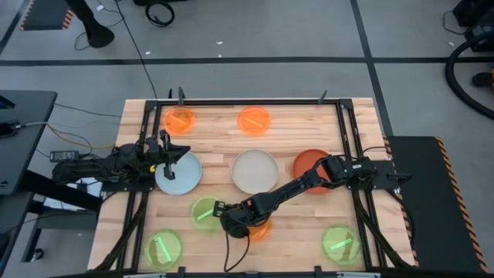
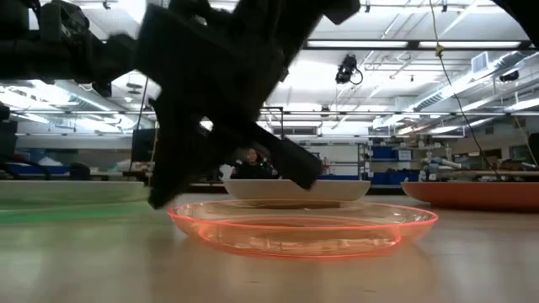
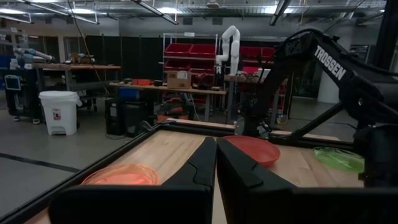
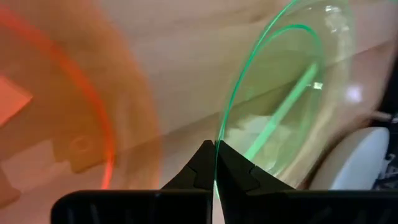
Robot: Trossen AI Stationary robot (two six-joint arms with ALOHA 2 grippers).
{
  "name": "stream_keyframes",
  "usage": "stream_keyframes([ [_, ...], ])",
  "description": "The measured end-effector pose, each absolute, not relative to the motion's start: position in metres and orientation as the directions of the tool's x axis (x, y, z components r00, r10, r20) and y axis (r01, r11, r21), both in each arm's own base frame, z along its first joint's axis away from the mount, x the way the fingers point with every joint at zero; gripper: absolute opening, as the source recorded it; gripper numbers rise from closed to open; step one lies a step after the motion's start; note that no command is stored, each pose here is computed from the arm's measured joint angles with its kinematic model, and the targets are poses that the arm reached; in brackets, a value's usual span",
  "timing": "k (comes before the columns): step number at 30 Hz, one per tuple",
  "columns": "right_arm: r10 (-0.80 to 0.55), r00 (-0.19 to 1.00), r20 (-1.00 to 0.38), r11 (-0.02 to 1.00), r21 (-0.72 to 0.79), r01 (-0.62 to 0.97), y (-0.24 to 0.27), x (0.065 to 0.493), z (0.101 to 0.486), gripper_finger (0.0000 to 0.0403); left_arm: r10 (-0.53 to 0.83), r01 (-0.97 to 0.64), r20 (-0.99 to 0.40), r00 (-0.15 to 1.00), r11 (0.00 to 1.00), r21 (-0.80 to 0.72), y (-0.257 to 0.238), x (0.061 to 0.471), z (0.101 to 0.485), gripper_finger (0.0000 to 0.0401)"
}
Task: Stack plastic plates
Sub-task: Stack the top right green plate on top of the bottom left green plate
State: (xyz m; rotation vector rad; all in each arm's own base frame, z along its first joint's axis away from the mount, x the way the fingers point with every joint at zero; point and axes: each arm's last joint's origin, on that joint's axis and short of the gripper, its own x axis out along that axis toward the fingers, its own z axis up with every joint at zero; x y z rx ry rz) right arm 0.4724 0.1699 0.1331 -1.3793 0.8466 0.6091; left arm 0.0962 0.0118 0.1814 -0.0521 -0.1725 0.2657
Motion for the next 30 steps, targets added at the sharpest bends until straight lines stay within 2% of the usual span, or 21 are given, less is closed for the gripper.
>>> stream_keyframes([
  [5,-0.101,0.63,-0.77,0.128,-0.638,-0.76,0.172,0.477,0.138,0.0016,0.266,-0.257,0.162,0.95,0.964,-0.074,0.012,0.096,0.181,0.002],
  [16,-0.059,0.623,-0.78,0.124,-0.625,-0.771,0.172,0.477,0.138,0.005,0.265,-0.254,0.188,0.946,0.964,-0.083,0.012,0.096,0.184,0.002],
  [25,0.0,0.6,-0.8,0.167,-0.592,-0.788,0.156,0.482,0.137,0.0067,0.261,-0.205,0.282,0.923,0.956,-0.212,0.012,0.093,0.193,0.002],
  [30,-0.015,0.564,-0.825,0.124,-0.562,-0.818,0.15,0.479,0.139,0.0074,0.222,-0.141,0.296,0.929,0.952,-0.272,0.01,0.092,0.203,0.002],
])
